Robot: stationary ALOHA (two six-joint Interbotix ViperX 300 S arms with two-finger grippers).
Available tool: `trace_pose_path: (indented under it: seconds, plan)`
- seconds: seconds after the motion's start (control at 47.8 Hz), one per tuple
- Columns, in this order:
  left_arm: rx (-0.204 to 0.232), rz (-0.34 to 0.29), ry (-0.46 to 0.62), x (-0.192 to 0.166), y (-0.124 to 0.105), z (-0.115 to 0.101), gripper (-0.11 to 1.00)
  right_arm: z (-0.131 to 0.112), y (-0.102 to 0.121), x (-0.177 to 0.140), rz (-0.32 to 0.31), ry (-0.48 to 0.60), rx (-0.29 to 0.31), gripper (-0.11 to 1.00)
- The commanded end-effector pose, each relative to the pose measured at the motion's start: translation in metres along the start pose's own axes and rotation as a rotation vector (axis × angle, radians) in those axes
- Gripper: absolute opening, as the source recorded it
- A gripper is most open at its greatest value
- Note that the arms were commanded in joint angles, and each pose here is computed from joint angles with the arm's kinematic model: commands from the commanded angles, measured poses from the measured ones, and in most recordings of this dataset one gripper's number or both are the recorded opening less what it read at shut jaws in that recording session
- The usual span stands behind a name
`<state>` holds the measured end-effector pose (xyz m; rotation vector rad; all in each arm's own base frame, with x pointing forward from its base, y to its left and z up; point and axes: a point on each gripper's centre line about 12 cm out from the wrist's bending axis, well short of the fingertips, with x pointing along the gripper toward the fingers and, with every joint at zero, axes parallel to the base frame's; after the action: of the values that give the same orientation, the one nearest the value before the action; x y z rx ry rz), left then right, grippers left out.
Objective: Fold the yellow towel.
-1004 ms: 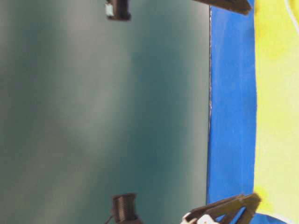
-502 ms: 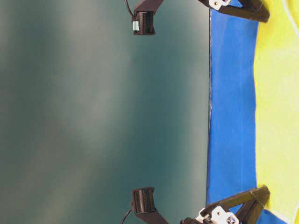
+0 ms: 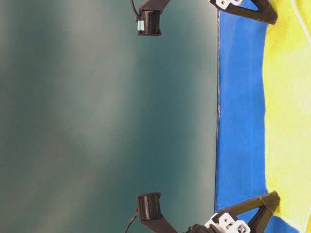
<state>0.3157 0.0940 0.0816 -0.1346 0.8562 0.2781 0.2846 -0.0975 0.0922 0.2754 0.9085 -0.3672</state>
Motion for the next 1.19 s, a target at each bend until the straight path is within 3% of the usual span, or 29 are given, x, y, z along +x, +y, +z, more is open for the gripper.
trace_pose_path:
  seconds: [0.0,0.209,0.356,0.544,0.649,0.858,1.004,1.172]
  plan:
    - [0.005,-0.004,-0.037,-0.009,-0.002,0.015,0.04,0.007,0.001,-0.002,0.003,-0.018,0.005,0.03]
    - [0.024,-0.035,-0.070,-0.047,-0.015,0.048,0.04,0.034,0.003,-0.037,-0.006,-0.075,0.005,0.03]
    - [0.064,-0.079,-0.141,-0.085,-0.034,0.072,0.04,0.054,0.004,-0.071,-0.011,-0.135,0.006,0.03]
    - [0.075,-0.107,-0.183,-0.107,-0.044,0.079,0.04,0.067,0.004,-0.106,-0.015,-0.188,0.011,0.03]
    - [0.072,-0.115,-0.182,-0.107,-0.047,0.078,0.04,0.067,0.004,-0.109,-0.013,-0.200,0.013,0.03]
    - [0.108,-0.173,-0.225,-0.109,-0.072,0.083,0.04,0.069,-0.006,-0.109,-0.035,-0.213,0.036,0.03]
    - [0.160,-0.245,-0.300,-0.110,-0.105,0.094,0.04,0.079,-0.028,-0.110,-0.080,-0.265,0.082,0.03]
    - [0.222,-0.311,-0.384,-0.107,-0.142,0.117,0.04,0.096,-0.046,-0.107,-0.123,-0.319,0.090,0.03]
